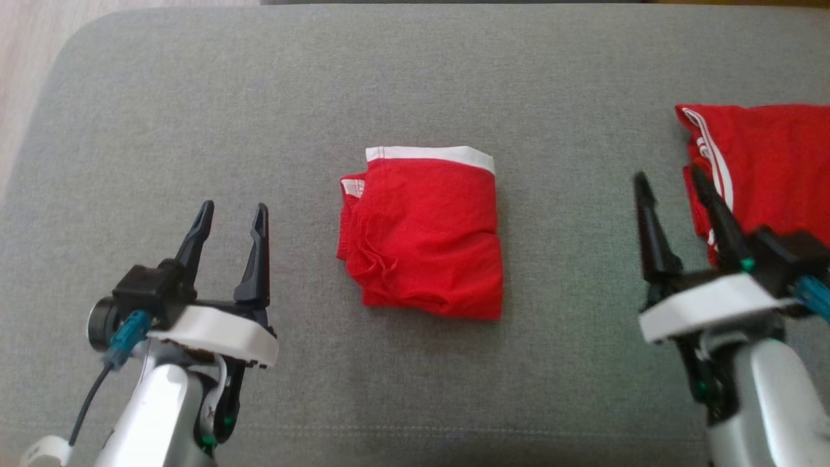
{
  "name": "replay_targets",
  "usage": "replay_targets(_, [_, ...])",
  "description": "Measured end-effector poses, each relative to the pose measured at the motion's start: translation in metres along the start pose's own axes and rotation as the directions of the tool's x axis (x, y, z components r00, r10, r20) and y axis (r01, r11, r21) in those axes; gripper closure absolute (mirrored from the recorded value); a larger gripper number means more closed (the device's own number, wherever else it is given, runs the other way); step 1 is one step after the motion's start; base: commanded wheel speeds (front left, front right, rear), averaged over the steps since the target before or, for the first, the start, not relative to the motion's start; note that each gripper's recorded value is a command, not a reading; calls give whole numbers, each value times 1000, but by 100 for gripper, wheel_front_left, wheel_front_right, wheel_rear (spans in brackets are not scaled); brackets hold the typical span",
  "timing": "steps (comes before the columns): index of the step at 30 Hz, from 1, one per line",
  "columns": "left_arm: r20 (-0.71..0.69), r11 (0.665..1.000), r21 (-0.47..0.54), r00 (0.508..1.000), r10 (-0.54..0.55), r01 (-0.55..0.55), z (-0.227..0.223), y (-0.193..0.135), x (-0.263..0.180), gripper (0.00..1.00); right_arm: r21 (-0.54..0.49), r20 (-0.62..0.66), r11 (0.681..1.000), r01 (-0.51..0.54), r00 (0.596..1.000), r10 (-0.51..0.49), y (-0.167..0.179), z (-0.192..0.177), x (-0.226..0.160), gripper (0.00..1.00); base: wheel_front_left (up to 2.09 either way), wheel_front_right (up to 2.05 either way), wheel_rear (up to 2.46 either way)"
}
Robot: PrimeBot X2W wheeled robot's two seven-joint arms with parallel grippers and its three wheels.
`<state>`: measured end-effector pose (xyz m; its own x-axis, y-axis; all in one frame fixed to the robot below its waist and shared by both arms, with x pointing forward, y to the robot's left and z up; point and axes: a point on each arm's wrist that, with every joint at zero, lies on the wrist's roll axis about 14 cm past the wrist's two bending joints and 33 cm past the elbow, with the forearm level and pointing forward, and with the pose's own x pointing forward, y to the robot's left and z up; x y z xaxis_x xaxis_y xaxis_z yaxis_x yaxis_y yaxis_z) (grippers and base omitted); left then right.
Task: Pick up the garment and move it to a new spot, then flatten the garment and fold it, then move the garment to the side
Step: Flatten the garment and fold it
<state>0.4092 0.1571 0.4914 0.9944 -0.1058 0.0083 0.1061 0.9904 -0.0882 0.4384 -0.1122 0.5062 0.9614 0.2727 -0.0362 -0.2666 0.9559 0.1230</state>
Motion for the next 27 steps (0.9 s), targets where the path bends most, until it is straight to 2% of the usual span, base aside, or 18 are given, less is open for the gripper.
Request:
replay_targets(8, [-14, 1000, 7, 1000, -13, 13, -2, -4, -2, 0, -33, -61, 995, 95, 993, -97, -25, -9, -33, 0, 0, 0, 0])
replay_targets(27, [-21, 1000, 10, 1000, -23, 23, -2, -8, -4, 0, -24, -57, 993, 112, 992, -113, -26, -3, -38, 0, 0, 0, 0])
